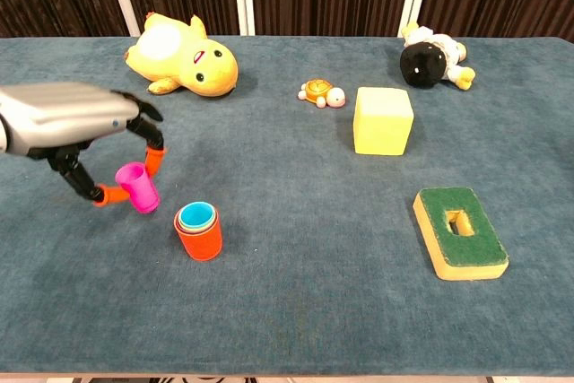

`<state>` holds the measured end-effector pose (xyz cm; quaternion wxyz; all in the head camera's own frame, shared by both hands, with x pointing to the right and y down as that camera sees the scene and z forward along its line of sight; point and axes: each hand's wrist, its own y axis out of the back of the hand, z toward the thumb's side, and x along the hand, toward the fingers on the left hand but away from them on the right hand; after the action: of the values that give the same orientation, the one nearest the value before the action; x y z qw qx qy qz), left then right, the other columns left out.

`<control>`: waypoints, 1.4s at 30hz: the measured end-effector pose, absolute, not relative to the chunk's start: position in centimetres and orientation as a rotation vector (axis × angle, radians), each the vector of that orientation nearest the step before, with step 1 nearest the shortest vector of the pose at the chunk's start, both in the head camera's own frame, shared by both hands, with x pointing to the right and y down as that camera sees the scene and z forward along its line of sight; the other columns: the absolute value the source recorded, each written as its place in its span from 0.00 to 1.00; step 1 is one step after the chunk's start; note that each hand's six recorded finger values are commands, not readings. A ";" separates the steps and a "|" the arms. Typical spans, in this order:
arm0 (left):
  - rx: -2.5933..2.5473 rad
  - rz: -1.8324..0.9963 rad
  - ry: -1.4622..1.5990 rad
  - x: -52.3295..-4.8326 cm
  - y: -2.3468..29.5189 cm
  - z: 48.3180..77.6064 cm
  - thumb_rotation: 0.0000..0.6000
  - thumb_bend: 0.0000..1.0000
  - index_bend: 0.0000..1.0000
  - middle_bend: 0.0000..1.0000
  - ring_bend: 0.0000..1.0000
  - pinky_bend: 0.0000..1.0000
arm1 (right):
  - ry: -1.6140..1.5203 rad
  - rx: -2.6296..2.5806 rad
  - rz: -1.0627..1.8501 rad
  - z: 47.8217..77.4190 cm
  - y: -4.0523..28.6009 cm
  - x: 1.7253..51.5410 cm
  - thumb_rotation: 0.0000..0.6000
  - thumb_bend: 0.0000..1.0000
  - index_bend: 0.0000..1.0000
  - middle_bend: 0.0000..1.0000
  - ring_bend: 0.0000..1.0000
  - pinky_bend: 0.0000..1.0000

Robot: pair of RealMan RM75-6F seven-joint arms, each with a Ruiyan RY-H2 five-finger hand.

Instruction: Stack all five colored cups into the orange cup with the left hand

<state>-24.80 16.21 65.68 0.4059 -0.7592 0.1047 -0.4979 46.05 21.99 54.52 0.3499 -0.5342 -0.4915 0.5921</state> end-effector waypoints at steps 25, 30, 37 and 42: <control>-1.960 -1.094 0.221 -19.0 16.8 61.6 1.00 0.32 0.50 0.35 0.08 0.08 | -1.283 -1.374 1.528 54.2 22.0 46.2 1.00 0.37 0.07 0.05 0.07 0.00; -1.961 -1.103 0.204 -19.0 17.1 61.8 1.00 0.32 0.49 0.35 0.08 0.08 | -1.283 -1.373 1.528 54.2 22.0 46.2 1.00 0.37 0.07 0.05 0.07 0.00; -1.974 -1.103 0.188 -18.8 17.4 62.1 1.00 0.31 0.49 0.34 0.08 0.08 | -1.289 -1.368 1.527 54.1 22.0 46.3 1.00 0.37 0.07 0.05 0.07 0.00; -1.967 -1.124 0.170 -19.2 17.6 62.6 1.00 0.30 0.46 0.33 0.08 0.08 | -1.289 -1.368 1.528 54.1 22.0 46.4 1.00 0.37 0.07 0.05 0.07 0.00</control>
<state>-19.23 17.56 62.56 0.4214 -0.7851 0.0680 -0.4488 46.37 21.97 54.10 0.3518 -0.5286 -0.4982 0.5905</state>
